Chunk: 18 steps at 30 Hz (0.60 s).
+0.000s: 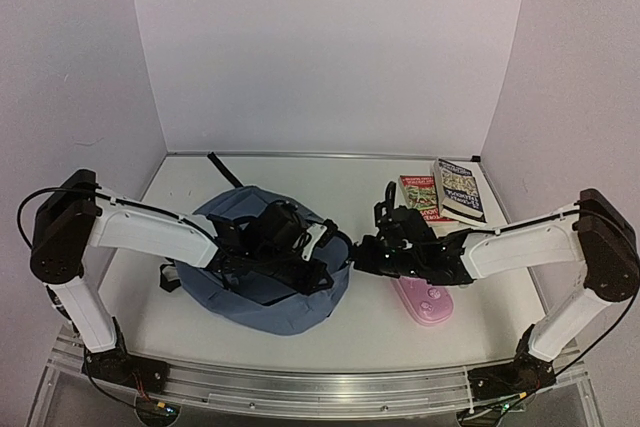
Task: Pack the student bag
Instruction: Unzip the student bag at the center of the board.
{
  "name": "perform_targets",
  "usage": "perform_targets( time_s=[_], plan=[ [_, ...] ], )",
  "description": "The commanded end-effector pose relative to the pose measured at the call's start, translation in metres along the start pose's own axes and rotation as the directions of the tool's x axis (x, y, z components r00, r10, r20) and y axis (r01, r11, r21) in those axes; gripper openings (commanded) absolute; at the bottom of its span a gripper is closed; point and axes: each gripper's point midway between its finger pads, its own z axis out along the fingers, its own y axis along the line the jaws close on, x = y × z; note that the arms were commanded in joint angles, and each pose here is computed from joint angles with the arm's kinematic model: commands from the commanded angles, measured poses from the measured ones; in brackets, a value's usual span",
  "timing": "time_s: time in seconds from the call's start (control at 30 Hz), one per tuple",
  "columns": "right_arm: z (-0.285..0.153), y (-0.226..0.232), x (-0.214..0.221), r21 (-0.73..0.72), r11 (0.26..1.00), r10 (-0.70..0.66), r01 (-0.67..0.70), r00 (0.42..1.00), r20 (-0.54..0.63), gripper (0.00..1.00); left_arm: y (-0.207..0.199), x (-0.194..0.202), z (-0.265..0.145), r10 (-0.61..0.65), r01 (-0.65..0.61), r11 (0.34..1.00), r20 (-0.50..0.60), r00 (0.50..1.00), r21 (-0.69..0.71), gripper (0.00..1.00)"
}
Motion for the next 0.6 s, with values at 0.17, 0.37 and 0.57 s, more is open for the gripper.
perform_targets(
  time_s=[0.17,0.37,0.57],
  plan=[
    [-0.008,-0.010,-0.032,0.037,0.999,0.032,-0.036,0.995,0.095,0.00,-0.012,0.042,-0.017,-0.013,0.017,0.999,-0.110,0.994,0.038,0.00],
    [0.000,-0.009,-0.036,0.049,0.999,0.013,-0.018,0.996,0.093,0.00,-0.019,0.056,-0.021,-0.006,0.017,0.997,-0.136,0.991,0.075,0.00],
    [0.015,-0.006,-0.044,0.062,0.998,-0.018,0.013,0.996,0.091,0.00,-0.018,0.074,-0.027,-0.014,0.028,0.997,-0.179,0.984,0.076,0.00]
  ],
)
